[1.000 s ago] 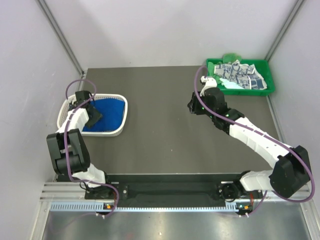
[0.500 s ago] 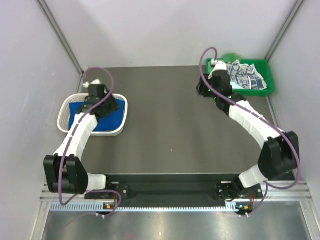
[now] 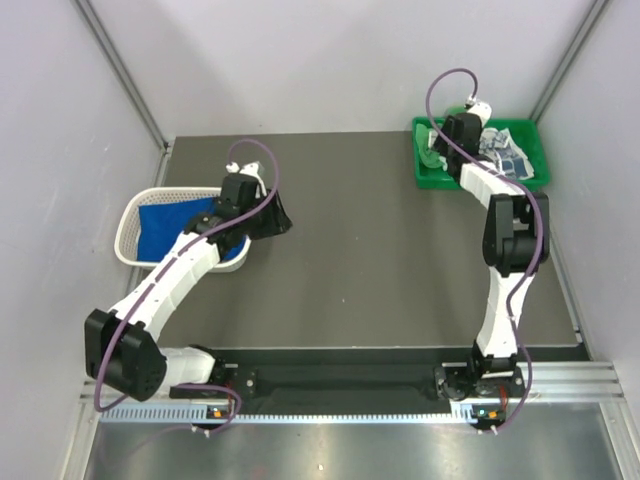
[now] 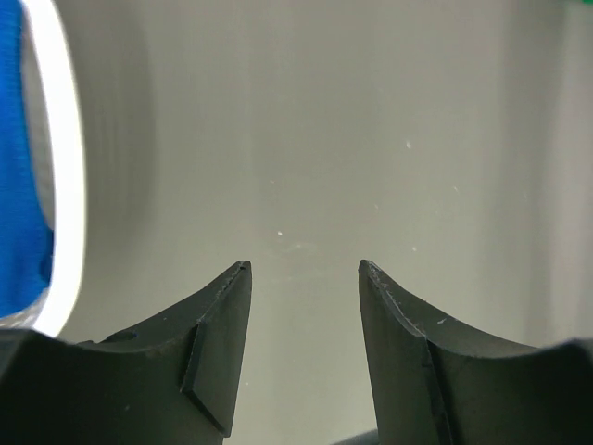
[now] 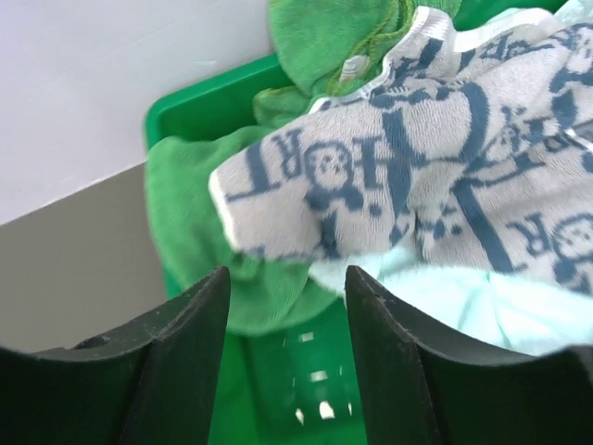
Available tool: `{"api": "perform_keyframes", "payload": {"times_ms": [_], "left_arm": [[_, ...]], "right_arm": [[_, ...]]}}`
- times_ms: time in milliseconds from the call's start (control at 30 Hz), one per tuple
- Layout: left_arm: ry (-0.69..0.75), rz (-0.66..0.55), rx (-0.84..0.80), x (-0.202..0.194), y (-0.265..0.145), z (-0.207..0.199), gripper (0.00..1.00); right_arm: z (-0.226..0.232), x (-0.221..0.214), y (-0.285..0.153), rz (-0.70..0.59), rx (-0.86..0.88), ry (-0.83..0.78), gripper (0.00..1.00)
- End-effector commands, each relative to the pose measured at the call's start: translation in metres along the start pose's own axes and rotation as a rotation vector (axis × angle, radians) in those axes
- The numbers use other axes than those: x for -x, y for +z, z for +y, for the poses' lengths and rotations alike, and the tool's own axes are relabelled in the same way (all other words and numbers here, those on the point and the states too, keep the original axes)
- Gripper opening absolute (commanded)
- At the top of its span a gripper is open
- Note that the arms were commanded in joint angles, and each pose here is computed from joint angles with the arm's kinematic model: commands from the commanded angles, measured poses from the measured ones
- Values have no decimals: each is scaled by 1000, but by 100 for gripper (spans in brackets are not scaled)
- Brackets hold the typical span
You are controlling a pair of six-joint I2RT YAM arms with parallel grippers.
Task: Fold and stack the towels
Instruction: Grab crumpled towel
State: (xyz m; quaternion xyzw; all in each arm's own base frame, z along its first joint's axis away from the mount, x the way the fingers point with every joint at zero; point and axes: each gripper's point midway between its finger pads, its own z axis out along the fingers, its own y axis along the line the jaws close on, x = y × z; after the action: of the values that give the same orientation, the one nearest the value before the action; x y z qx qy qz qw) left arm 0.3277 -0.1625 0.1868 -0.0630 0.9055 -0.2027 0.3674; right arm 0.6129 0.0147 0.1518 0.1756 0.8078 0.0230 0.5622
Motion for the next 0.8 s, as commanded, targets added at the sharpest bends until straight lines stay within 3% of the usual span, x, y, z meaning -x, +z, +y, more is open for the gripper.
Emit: {"api": "perform_keyframes", "payload": {"times_ms": [0, 333, 433, 500, 767], "left_arm": [[27, -43, -59, 12, -7, -14, 55], [52, -19, -43, 7, 1, -10, 54], [51, -5, -43, 5, 5, -10, 54], [51, 0, -45, 5, 7, -11, 54], [49, -2, -43, 7, 11, -11, 53]], "right_arm": [[3, 53, 31, -182, -16, 108, 54], [-15, 33, 81, -171, -92, 141, 56], [-19, 24, 85, -159, -95, 141, 48], [-23, 17, 85, -148, -101, 137, 37], [-22, 45, 66, -189, -77, 149, 2]]}}
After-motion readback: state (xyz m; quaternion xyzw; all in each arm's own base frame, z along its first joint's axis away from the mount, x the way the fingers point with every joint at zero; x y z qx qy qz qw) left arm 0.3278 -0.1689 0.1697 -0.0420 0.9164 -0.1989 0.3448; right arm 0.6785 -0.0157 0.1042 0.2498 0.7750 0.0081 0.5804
